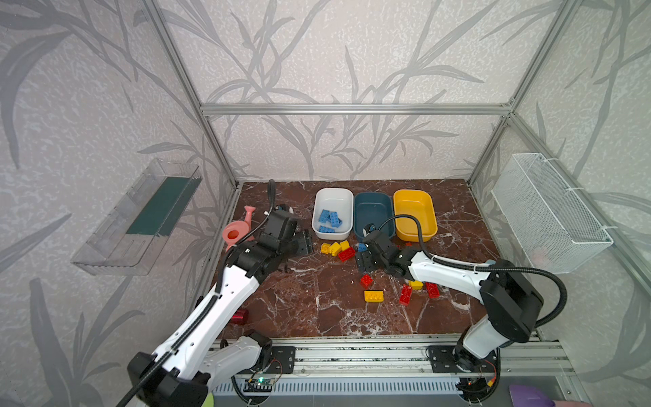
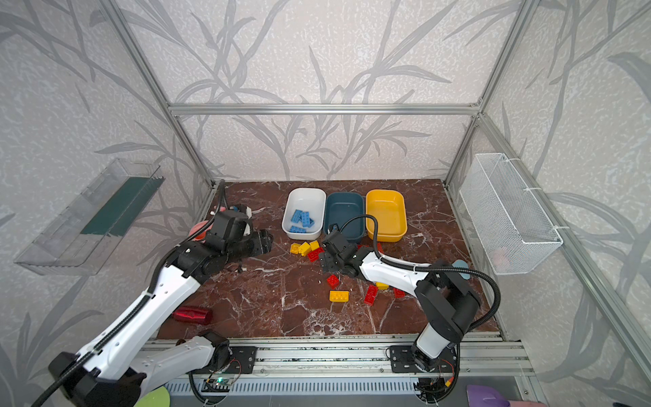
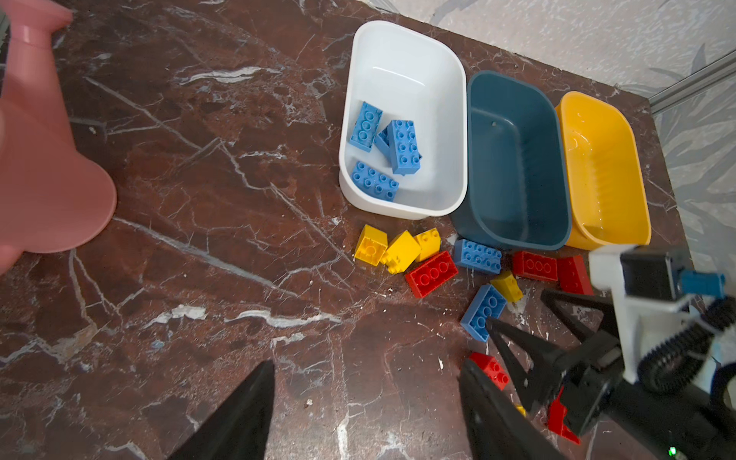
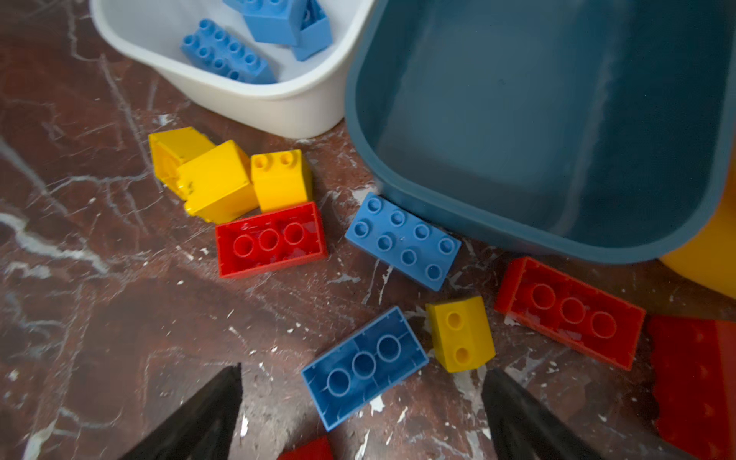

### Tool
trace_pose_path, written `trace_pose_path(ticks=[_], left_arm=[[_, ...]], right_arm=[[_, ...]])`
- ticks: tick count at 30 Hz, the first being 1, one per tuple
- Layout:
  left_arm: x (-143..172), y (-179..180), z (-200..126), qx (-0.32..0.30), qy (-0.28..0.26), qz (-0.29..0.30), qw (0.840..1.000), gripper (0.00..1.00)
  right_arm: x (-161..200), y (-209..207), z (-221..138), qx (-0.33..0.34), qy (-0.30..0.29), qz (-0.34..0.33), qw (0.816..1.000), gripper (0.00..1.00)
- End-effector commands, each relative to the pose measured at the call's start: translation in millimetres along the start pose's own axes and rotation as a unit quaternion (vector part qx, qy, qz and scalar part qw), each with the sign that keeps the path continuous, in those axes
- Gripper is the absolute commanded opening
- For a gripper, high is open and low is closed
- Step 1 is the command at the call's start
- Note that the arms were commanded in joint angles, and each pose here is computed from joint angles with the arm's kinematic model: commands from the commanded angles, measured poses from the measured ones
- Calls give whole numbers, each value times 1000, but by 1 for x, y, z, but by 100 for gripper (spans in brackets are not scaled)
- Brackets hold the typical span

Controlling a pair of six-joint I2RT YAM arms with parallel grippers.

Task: Sort the legos into containers by color
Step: Pick up the lego from the center of the table.

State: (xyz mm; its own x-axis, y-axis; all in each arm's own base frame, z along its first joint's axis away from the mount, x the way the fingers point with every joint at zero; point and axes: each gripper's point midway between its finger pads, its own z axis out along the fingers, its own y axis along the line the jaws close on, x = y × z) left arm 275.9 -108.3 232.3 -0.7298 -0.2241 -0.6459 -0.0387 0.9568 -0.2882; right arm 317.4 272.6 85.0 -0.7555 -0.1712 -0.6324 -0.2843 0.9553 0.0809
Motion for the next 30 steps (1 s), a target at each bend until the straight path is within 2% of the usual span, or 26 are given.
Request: trace_pose_path(ticks=[1,7,13,17,21,30], left_arm=[[7,15,-17,-7,-26,1,1000,73],[28,28,-28,-4,-23,10,1000,73],[42,33,-30,1,-13,28,1000,73],[50,35,-26,5,-8,35,999,73],[53,26,-28,34,-2,32,999,73],[52,24,-34,48,-16,32,998,73]], right_arm=[[-13,-6,4,55,-23,38,997,95],[-14,-11,25,118,-13,83,989,93],[-20,-23,31,174,-42,125,976,92],[-23,-28,33,199,-52,133,970,84],[-24,-28,40,202,-46,135,969,80],[-17,-32,57,210,-27,135,968,84]])
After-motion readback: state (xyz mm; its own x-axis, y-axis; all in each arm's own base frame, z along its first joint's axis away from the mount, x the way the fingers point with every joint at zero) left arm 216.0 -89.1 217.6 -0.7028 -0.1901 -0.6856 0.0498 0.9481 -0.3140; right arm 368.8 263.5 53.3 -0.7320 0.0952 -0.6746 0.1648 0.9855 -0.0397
